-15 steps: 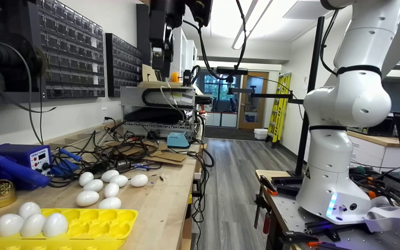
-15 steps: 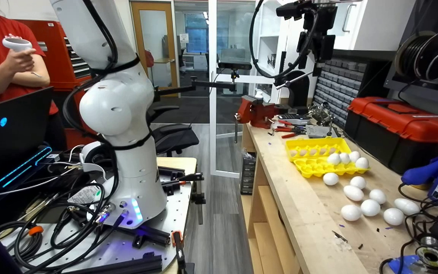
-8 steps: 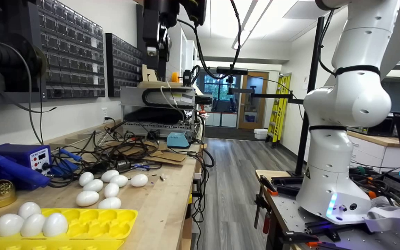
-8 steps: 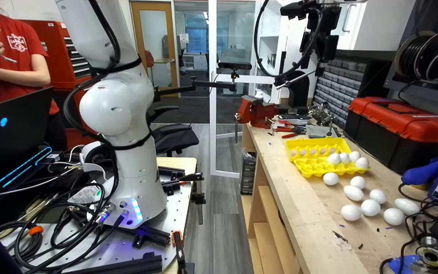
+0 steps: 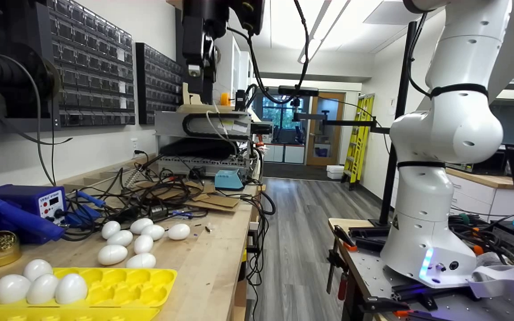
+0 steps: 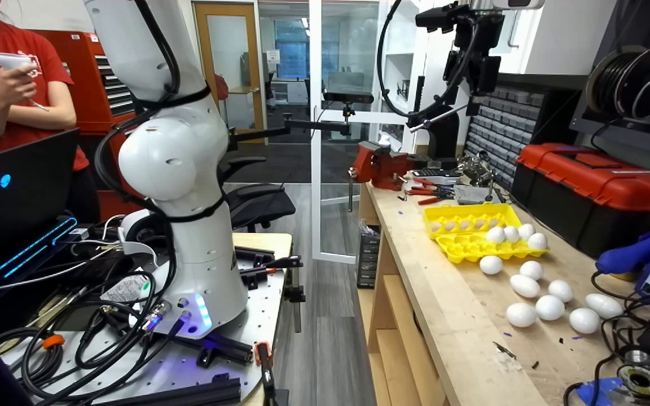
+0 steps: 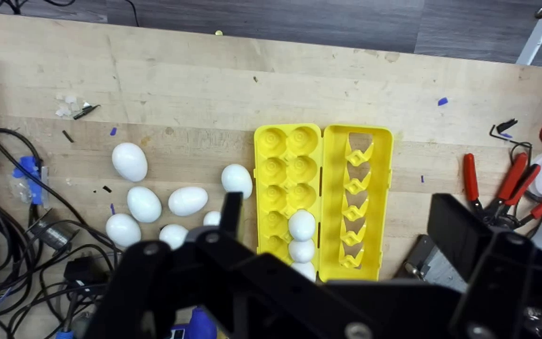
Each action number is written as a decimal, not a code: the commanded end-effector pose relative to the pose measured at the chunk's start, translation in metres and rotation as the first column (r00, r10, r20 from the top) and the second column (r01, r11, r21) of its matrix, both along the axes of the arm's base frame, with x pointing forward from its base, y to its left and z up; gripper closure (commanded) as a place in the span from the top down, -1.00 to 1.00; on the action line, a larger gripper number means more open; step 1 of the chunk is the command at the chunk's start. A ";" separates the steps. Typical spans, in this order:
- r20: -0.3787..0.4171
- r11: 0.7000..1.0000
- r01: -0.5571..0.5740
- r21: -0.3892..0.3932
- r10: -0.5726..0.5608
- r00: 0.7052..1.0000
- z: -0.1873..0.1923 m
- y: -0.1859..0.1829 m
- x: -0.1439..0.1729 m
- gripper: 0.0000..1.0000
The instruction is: Remove the egg from the egg holder and put it on the counter
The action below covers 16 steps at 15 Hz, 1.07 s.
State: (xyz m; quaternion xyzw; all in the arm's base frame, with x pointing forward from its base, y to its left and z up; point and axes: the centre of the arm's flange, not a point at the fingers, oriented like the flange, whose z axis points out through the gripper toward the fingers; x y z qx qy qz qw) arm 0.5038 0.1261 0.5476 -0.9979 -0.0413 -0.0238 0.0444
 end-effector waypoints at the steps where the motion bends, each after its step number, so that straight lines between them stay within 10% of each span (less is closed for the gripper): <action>1: -0.008 0.999 -0.002 -0.043 0.002 1.000 -0.013 0.018 0.010 1.00; 16: -0.037 0.991 -0.002 -0.133 -0.003 0.999 -0.119 0.084 0.095 1.00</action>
